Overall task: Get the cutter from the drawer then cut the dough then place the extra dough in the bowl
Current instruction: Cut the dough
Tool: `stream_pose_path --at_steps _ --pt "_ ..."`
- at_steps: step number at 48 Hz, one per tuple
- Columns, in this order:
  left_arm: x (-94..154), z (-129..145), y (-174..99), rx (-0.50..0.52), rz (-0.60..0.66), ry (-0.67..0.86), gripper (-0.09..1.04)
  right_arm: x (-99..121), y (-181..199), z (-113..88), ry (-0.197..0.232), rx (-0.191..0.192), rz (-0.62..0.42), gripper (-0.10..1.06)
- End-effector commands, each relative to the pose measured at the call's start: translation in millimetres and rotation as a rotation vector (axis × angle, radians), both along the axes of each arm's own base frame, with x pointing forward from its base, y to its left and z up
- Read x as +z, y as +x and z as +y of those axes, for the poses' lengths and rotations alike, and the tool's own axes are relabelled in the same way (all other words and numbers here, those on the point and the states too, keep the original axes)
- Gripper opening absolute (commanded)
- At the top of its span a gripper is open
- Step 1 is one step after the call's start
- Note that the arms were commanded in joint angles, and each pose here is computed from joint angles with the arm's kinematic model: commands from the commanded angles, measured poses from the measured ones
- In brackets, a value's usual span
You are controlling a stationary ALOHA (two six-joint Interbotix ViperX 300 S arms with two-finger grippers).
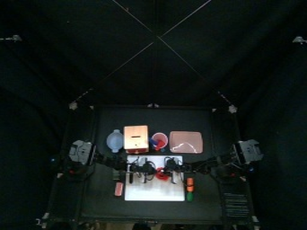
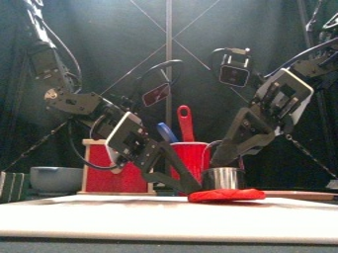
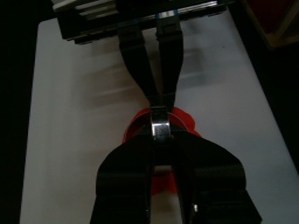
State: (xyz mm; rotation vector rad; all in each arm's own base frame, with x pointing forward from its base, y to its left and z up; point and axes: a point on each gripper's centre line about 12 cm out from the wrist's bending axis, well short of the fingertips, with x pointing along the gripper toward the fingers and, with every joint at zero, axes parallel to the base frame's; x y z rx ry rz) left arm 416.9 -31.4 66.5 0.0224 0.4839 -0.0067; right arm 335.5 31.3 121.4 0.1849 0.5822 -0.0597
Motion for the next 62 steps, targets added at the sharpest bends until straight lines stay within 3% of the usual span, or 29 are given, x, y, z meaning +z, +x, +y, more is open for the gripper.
stream_pose_path --at_steps 1,38,62 --pt "8.8 0.7 5.2 0.003 -0.028 -0.003 0.49 18.7 3.8 -2.6 0.004 -0.007 -0.058 0.55" --pt "5.9 0.1 4.8 -0.001 0.009 -0.005 0.49 39.7 3.4 -17.7 -0.009 -0.039 -0.129 0.55" --pt "6.4 0.1 4.0 -0.001 0.009 -0.005 0.49 67.8 -28.2 -41.7 -0.020 -0.104 -0.231 0.55"
